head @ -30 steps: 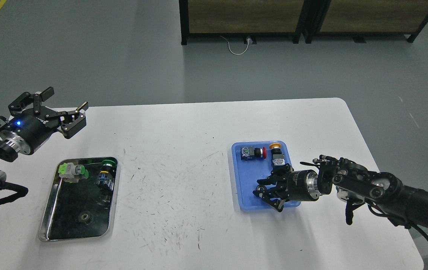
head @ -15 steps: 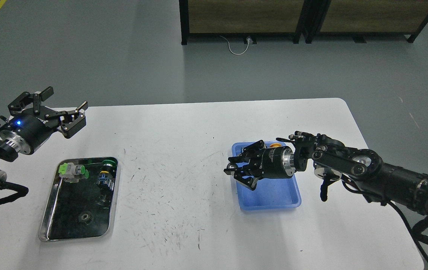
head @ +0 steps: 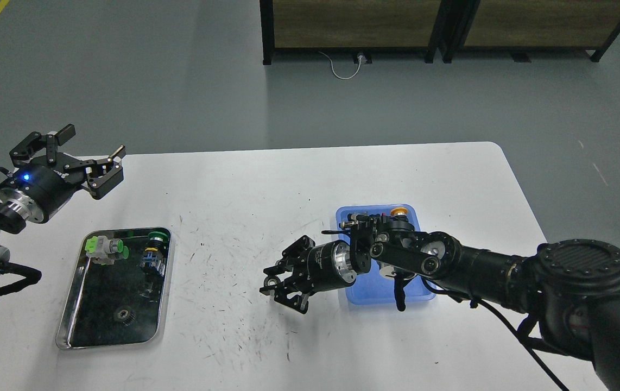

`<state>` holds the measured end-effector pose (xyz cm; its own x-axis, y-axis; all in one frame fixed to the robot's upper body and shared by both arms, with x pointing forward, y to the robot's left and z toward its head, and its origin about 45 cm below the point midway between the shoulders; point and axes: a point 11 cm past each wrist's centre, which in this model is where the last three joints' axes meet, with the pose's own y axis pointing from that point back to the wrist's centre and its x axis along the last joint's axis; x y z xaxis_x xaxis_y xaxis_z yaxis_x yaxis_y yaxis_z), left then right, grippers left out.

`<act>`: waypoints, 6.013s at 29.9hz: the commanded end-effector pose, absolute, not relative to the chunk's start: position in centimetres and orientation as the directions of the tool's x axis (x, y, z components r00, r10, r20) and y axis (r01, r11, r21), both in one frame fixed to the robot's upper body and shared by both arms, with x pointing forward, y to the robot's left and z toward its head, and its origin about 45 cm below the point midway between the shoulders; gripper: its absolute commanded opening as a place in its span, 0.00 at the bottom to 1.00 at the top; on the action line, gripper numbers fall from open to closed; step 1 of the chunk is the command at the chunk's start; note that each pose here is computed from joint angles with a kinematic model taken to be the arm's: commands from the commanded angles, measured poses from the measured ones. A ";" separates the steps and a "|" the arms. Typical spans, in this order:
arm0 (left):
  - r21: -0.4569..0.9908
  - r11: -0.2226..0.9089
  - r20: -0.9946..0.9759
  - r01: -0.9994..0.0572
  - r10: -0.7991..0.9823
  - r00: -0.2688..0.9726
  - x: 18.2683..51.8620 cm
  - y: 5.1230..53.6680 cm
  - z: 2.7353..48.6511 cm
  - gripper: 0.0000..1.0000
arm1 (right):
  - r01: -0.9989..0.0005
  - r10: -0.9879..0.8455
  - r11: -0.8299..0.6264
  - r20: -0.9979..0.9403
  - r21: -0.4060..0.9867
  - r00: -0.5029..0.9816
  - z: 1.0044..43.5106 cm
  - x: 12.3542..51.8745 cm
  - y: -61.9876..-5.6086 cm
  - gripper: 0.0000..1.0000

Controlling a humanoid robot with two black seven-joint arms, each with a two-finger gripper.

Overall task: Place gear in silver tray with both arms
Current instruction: 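Carry the second gear toward the silver tray and release it on the table, then withdraw the right gripper upward, then lower the left gripper onto the second gear and grasp it, then place the second gear in the silver tray and open the left gripper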

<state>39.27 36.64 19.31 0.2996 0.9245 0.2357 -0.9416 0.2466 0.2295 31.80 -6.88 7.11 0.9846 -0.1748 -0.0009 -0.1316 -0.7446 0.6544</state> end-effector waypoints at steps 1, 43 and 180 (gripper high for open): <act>0.230 0.246 0.235 -0.941 0.925 0.299 39.2 36.7 19.3 0.98 | -0.134 -0.180 -0.729 0.001 0.671 0.984 6.4 31.7 -7.4 0.30; 0.340 0.653 0.063 -0.677 0.702 0.709 33.2 15.5 9.3 0.98 | -0.734 -0.716 -0.528 0.241 0.428 0.655 22.4 47.4 -27.7 0.93; 0.580 0.339 0.189 -0.741 0.829 0.527 24.8 36.7 7.8 0.30 | -0.770 -0.748 -0.467 0.270 0.435 0.606 21.9 47.6 -29.3 0.93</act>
